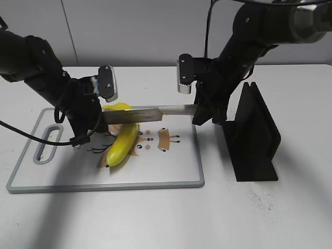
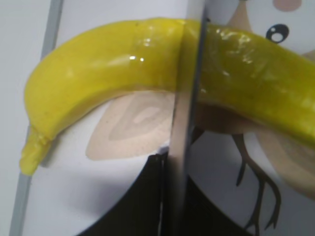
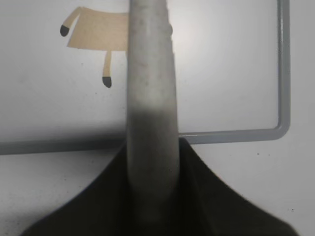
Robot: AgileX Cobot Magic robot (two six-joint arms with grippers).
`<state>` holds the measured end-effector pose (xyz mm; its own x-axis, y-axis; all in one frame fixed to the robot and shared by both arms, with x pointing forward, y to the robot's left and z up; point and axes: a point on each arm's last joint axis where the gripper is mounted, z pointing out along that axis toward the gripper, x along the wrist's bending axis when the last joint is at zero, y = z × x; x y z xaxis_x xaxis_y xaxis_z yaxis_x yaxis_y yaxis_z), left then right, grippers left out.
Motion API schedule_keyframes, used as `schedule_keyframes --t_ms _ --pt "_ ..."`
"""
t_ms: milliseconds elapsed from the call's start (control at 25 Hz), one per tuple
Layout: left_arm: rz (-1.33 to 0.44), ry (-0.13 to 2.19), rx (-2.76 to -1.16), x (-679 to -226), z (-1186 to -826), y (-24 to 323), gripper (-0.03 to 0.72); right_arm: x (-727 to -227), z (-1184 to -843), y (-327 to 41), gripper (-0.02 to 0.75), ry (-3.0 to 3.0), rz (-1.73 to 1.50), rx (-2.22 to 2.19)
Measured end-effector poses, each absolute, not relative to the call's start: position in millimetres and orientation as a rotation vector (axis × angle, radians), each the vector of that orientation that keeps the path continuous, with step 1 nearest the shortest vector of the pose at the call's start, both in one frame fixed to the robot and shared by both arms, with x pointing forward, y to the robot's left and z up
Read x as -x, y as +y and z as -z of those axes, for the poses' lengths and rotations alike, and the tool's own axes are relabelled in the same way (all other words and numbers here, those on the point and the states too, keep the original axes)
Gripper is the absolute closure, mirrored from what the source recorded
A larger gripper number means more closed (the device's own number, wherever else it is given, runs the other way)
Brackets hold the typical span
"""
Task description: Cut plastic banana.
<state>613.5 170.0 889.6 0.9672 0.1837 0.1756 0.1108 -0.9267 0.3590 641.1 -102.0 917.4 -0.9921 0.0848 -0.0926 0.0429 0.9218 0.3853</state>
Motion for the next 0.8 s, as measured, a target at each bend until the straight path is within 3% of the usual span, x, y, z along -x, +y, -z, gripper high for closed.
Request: schedule_keyframes --t_ms 240,600,800 --pt "-0.334 0.177 -2.764 -607 -912 173 0.702 -638 -941 -98 0.567 2.976 -0.623 -0.071" --pt "-0.505 0.090 -2.689 -587 -993 177 0.702 -619 -1024 -102 0.569 2.908 -0.715 0.004" --pt "-0.493 0.060 -2.668 -573 -1017 179 0.702 -610 -1038 -104 0.569 2.926 -0.728 0.020"
